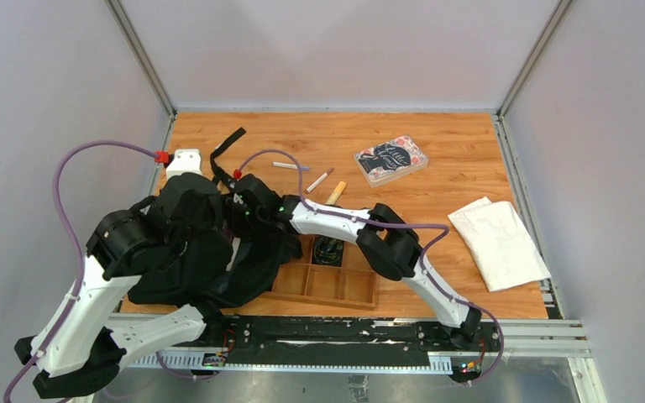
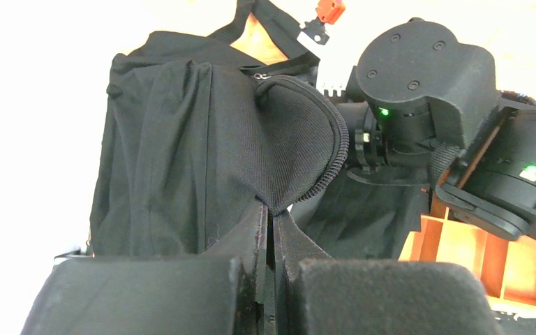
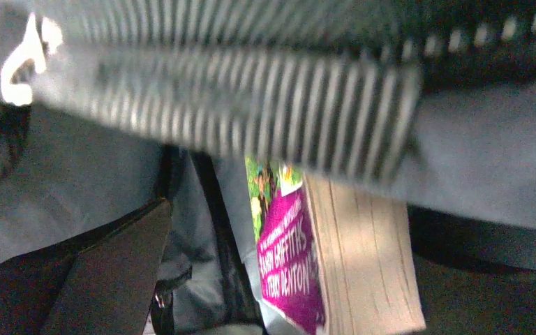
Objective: Pack the student bag
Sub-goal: Place the book in the student bag.
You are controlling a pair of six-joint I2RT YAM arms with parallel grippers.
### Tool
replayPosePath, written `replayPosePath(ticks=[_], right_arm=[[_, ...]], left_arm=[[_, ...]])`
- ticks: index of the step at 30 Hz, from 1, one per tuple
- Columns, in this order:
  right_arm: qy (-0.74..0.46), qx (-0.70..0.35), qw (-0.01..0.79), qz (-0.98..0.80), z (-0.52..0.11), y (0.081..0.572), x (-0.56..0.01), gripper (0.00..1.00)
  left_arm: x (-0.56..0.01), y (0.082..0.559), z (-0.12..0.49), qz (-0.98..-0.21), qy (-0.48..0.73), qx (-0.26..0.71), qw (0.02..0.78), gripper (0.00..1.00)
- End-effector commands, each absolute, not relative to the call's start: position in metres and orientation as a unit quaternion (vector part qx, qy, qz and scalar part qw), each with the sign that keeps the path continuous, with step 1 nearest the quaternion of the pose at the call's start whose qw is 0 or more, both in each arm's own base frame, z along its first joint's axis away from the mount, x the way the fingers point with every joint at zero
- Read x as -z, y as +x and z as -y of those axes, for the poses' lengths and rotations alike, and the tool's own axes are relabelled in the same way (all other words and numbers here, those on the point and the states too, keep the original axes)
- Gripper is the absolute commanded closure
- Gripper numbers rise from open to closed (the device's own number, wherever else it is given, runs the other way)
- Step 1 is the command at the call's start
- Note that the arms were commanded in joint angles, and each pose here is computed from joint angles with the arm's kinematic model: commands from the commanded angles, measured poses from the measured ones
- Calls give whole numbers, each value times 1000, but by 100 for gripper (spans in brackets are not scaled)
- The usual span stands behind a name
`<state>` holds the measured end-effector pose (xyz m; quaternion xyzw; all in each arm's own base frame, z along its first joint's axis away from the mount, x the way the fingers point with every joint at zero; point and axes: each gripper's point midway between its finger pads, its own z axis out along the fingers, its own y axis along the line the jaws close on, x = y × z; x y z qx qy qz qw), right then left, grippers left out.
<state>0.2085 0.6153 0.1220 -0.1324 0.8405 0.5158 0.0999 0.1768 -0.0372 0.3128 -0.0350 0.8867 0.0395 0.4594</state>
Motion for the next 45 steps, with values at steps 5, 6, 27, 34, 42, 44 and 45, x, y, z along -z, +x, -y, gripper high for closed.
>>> replayPosePath(ticks=[5,6,27,34,42,44,45], right_arm=[[-191,-506,127,-831,-567,193,-174,3],[-196,-508,128,-829,-561,192,-179,2],[-132,-378,291,-869,-332,225,-224,2],[35,-278,391,-877,-210,276,-213,2],[140,-215,368,-894,-146,318,-176,1],[160,-209,357,-896,-135,334,-168,1],[170,-207,351,-897,-131,342,-163,1]], left_arm=[[-330,186,36,-866,-70,-28,494,100],[-330,186,36,-866,-70,-29,494,100],[-275,190,87,-901,26,33,431,100],[-236,193,141,-906,80,128,394,100],[-226,196,150,-910,95,130,382,3],[-244,202,152,-901,101,134,401,0],[-254,206,154,-896,103,136,411,0]])
